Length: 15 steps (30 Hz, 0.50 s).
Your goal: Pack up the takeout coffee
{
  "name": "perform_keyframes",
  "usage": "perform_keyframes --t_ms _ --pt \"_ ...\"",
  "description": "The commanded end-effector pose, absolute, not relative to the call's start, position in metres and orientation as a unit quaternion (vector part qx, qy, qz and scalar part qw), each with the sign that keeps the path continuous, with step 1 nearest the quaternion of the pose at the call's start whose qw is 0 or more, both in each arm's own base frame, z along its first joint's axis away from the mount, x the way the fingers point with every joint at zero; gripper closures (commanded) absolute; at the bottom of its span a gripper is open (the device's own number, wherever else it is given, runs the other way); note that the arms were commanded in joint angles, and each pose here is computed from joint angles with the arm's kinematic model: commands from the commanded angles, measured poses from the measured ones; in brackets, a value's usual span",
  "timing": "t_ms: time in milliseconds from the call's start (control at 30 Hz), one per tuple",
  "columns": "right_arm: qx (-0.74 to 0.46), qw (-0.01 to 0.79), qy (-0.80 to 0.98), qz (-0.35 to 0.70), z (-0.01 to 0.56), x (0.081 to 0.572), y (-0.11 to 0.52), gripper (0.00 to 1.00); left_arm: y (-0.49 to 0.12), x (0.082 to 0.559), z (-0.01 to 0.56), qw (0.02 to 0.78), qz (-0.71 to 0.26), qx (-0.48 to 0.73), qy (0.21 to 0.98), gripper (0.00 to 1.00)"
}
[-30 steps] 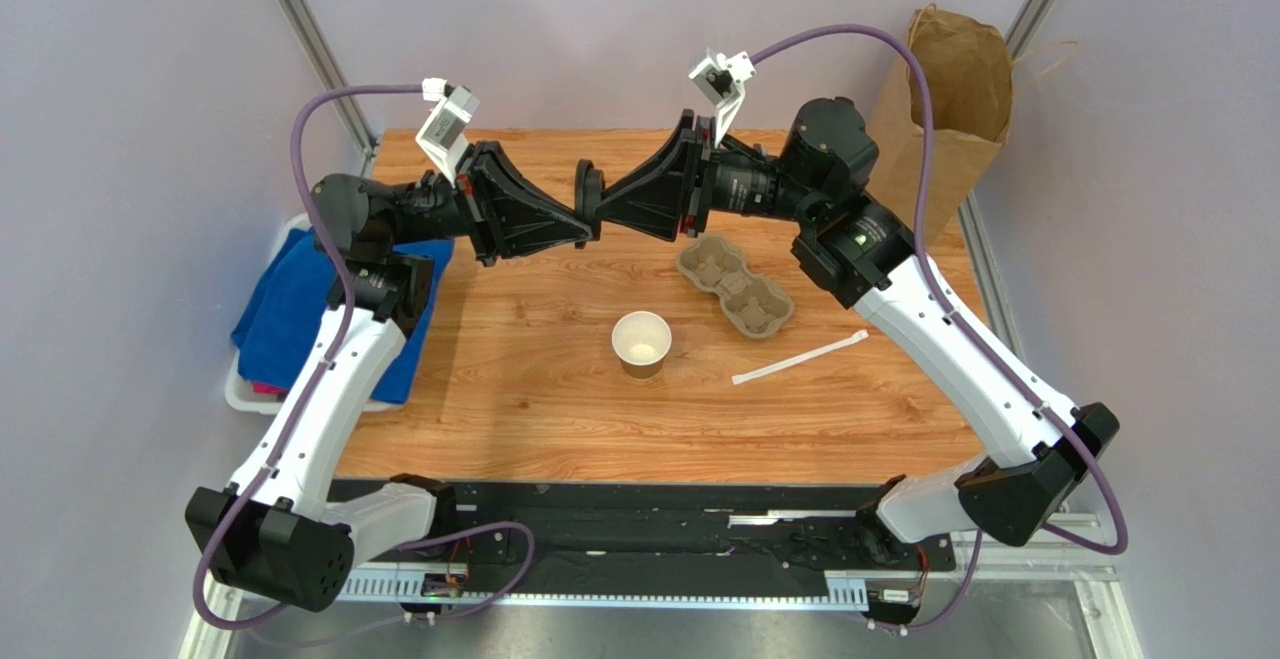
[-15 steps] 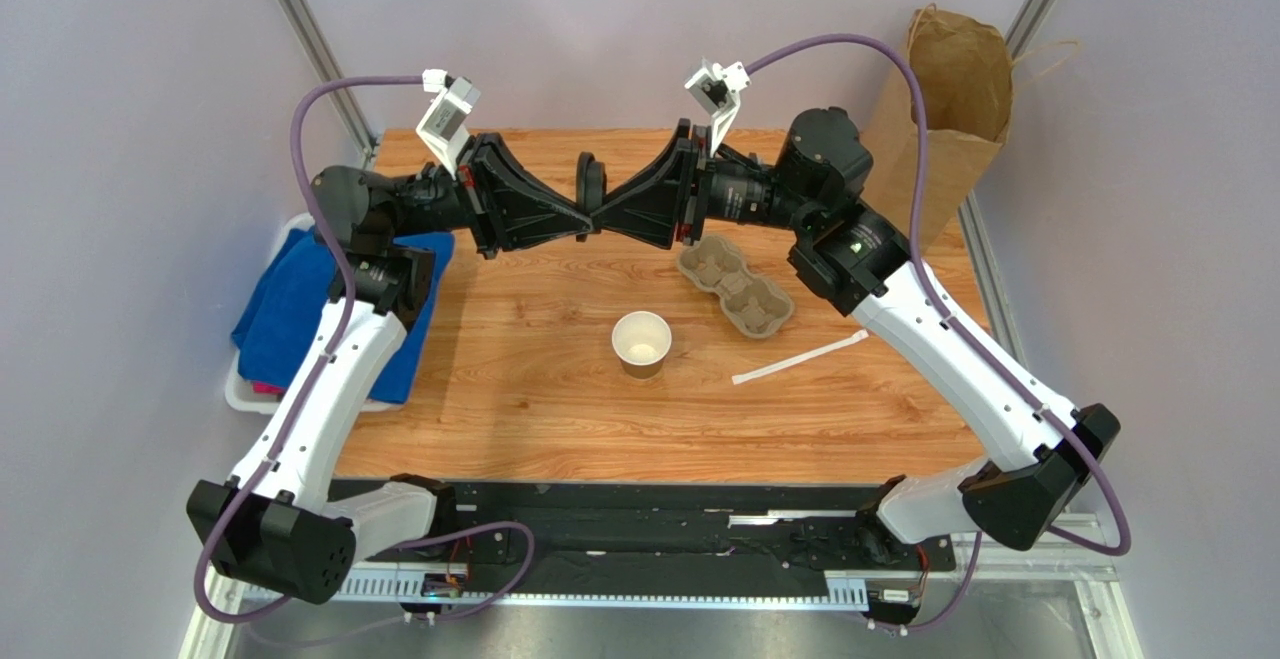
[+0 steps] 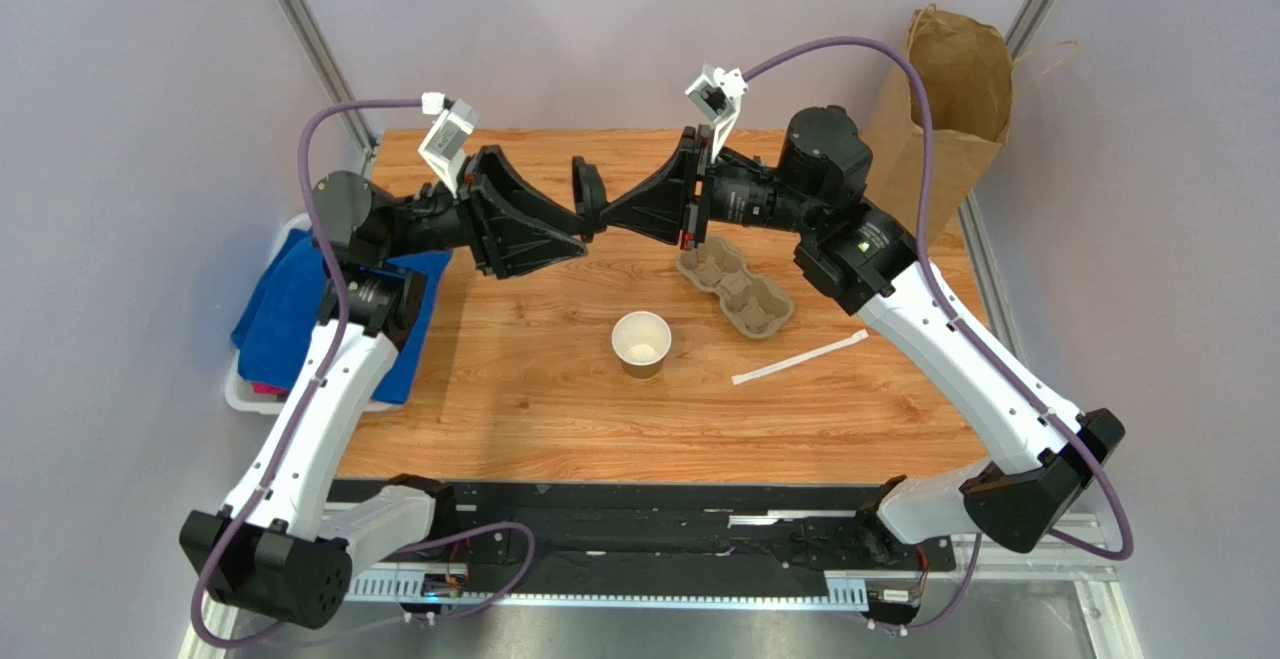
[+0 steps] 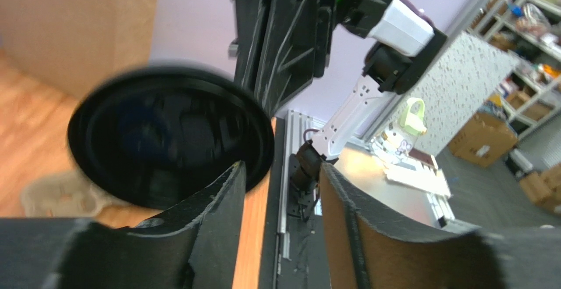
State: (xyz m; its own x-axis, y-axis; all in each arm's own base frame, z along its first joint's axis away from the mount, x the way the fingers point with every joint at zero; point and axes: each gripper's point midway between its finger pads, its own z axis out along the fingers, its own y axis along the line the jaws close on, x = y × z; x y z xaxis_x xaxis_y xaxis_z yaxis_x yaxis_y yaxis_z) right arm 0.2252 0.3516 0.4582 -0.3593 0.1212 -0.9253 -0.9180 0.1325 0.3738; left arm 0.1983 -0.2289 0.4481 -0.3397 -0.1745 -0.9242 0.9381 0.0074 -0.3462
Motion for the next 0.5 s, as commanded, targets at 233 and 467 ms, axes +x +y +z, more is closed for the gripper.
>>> perform_keyframes --t_ms 233,467 --pt "-0.495 0.483 0.638 0.339 0.380 0.241 0.300 1.00 -0.145 0.246 0.359 0.461 -0.455 0.168 0.743 0.15" --pt "-0.665 0.394 0.626 0.101 0.275 0.238 0.283 1.00 -0.111 0.279 0.308 0.436 -0.373 -0.004 0.819 0.04"
